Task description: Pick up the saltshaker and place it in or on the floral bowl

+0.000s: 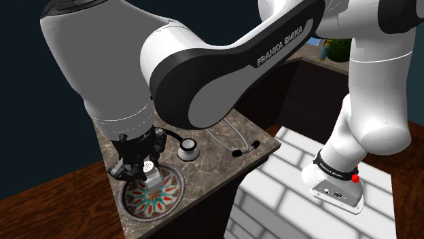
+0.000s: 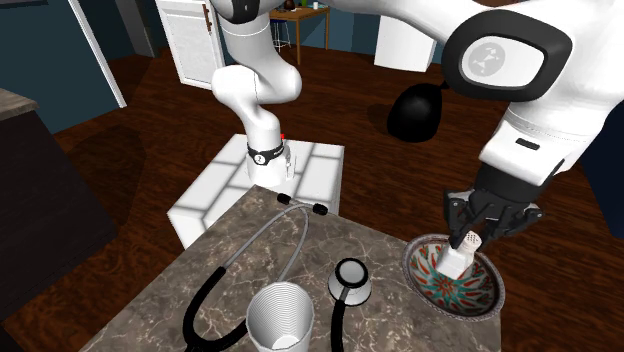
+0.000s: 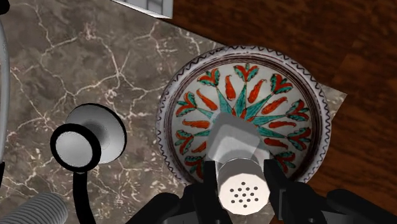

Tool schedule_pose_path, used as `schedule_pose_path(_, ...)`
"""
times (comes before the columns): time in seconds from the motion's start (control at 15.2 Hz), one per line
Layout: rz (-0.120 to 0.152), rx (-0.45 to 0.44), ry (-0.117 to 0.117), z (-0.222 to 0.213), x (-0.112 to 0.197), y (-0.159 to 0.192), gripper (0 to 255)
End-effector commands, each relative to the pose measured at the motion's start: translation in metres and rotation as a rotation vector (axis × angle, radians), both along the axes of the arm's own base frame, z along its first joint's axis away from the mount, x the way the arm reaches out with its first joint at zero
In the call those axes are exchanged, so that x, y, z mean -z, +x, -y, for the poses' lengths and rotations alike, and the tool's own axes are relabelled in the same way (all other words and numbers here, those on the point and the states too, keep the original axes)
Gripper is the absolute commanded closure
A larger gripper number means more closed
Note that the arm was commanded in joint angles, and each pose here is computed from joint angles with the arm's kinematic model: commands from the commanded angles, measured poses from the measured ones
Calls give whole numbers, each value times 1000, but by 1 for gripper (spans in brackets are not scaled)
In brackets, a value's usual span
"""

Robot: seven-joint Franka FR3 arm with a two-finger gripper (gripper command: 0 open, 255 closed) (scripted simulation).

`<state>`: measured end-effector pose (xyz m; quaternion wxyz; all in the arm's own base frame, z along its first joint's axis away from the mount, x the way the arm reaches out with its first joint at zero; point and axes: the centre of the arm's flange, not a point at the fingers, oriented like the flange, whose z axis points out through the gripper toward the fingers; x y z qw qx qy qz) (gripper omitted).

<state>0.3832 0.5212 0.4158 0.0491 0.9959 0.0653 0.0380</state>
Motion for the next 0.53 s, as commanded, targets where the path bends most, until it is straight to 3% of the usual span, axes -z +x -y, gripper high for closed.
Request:
schedule_pose_path(0.0, 0, 0, 0, 0, 0, 0, 0)
schedule_pose_path(0.33, 0, 0, 0, 0, 0, 0, 0)
schedule_pose_path(0.46, 0, 0, 0, -2, -26, -2, 0)
